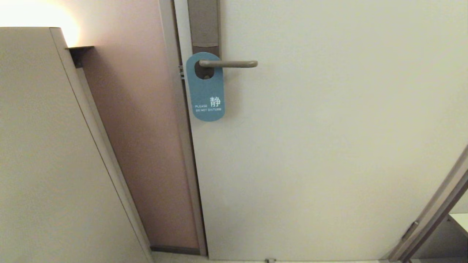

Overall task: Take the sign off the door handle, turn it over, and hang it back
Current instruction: Take down the sign

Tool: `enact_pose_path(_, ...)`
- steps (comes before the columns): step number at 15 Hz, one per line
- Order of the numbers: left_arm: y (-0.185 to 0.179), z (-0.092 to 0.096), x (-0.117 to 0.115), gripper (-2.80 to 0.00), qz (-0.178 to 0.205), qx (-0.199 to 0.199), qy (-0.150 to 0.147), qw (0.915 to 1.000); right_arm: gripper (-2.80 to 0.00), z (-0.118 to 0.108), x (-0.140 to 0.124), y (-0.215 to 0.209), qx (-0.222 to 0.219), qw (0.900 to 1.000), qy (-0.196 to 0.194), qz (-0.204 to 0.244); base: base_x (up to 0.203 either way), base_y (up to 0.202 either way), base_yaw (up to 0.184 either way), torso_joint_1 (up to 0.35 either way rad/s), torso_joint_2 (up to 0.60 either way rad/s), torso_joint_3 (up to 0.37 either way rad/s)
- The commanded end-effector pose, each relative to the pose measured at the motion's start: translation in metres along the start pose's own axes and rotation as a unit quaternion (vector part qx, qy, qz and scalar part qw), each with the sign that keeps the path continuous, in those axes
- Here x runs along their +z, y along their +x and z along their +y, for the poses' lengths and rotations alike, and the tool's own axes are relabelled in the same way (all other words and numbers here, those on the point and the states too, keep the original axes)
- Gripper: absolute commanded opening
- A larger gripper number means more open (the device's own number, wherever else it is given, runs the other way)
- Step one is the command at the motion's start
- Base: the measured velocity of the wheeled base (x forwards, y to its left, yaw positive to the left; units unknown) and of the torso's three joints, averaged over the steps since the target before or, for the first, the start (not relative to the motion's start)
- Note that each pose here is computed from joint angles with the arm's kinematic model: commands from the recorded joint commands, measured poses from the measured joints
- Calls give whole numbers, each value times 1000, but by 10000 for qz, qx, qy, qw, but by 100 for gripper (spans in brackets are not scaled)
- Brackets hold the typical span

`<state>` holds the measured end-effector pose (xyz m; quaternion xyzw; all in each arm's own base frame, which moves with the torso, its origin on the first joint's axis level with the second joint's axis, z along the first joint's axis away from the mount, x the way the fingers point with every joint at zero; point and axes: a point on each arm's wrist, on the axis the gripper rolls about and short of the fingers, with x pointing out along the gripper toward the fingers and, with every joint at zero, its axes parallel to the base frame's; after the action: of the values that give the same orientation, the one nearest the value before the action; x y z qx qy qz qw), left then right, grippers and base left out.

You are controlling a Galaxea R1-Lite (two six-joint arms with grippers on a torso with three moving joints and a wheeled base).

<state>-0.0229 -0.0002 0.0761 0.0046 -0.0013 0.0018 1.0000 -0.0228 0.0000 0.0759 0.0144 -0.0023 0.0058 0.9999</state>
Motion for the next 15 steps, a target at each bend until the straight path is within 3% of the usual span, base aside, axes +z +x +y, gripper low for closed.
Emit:
enact_pose_path(1, 0, 0, 0, -280, 5, 5, 1, 10000, -280, 0, 0, 0, 4, 10000, 2, 1, 0, 0, 0, 0, 0, 0)
enact_pose_path(11, 0, 0, 0, -280, 13, -11, 23, 10000, -280, 0, 0, 0, 4, 10000, 2, 1, 0, 0, 0, 0, 0, 0)
enact_pose_path(15, 0, 0, 1, -280, 0, -72, 177, 9998, -280, 0, 0, 0, 4, 10000, 2, 1, 0, 0, 0, 0, 0, 0)
